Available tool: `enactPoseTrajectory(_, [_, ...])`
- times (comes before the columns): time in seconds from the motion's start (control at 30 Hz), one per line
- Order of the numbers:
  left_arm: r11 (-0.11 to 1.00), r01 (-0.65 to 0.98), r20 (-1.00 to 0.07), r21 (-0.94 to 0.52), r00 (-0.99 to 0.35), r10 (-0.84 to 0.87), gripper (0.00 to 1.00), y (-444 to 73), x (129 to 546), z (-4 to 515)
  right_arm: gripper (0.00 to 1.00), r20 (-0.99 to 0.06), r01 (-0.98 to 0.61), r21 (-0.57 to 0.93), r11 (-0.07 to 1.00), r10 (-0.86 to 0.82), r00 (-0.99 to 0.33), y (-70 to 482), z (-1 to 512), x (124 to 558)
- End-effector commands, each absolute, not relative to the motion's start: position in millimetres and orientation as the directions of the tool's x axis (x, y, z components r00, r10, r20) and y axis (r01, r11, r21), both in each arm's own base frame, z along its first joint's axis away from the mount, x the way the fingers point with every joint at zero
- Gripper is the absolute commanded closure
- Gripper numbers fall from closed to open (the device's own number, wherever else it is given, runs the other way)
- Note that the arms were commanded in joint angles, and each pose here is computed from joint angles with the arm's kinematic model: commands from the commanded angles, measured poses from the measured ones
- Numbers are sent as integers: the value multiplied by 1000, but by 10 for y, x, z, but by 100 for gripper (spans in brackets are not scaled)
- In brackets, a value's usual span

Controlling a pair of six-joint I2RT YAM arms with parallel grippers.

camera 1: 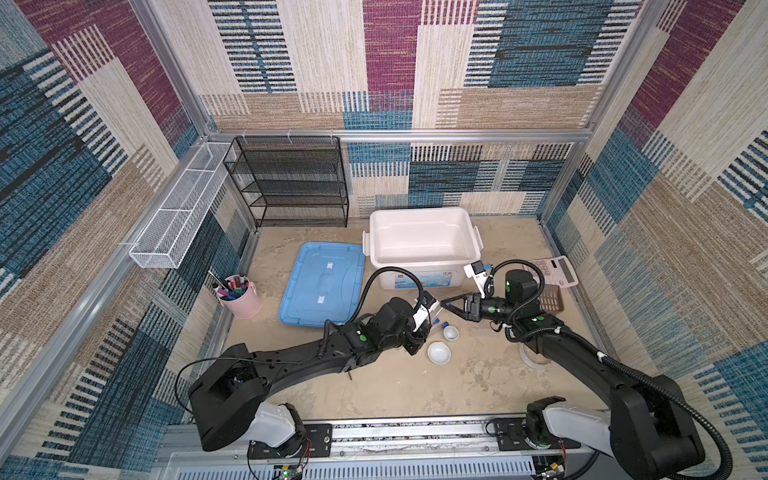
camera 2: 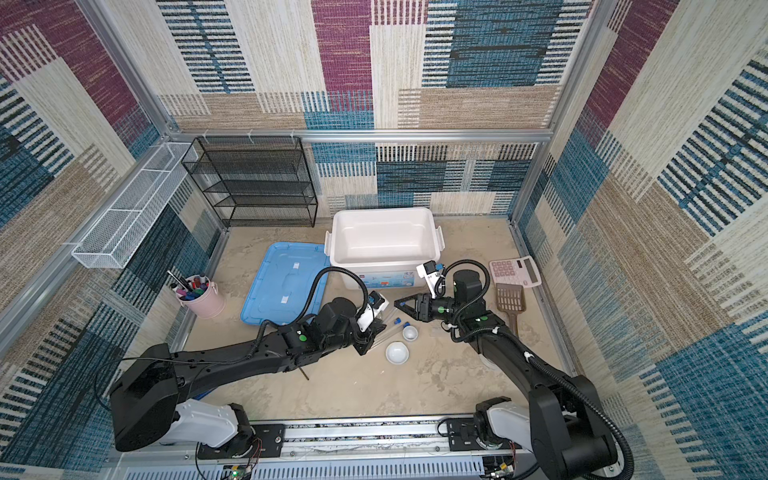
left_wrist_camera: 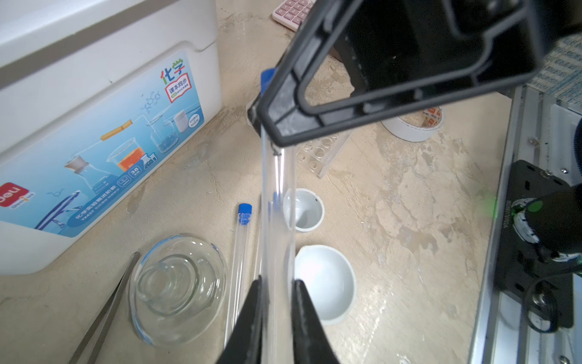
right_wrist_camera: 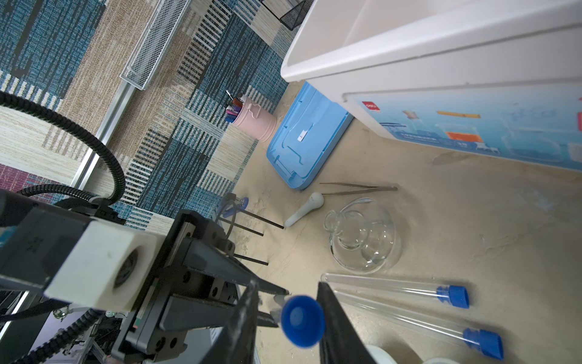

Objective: Organize the chemistry lab equipment
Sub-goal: 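Close the right gripper on the tube's blue cap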

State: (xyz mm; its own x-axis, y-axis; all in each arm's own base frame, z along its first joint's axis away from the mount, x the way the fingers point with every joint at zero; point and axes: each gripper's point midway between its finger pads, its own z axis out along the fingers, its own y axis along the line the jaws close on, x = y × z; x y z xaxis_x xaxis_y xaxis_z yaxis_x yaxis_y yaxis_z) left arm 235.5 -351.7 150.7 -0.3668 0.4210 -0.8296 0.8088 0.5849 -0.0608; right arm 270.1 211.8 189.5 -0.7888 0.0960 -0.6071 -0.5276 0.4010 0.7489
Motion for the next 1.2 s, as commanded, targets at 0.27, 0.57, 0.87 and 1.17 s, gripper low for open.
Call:
enactPoseTrajectory(0.27, [586, 808, -860, -61, -340, 380, 89, -3594, 2413, 1616, 71, -615, -538, 748, 388, 103, -782, 2127, 1930, 2680])
enactPoseTrajectory(0.57, [577, 814, -856, -64, -342, 388, 89, -3600, 2388, 1572, 78, -623, -537, 741, 404, 113, -774, 2107, 1929, 2697])
enactPoseTrajectory(0.87, [573, 816, -855, -70, -345, 386, 89, -3603, 2374, 1557, 81, -628, -533, 734, 420, 123, -768, 2091, 1921, 2713])
enactPoseTrajectory(1.17, [604, 793, -857, -75, -361, 368, 45, -3558, 2405, 1556, 82, -644, -504, 703, 502, 150, -750, 1998, 1879, 2797])
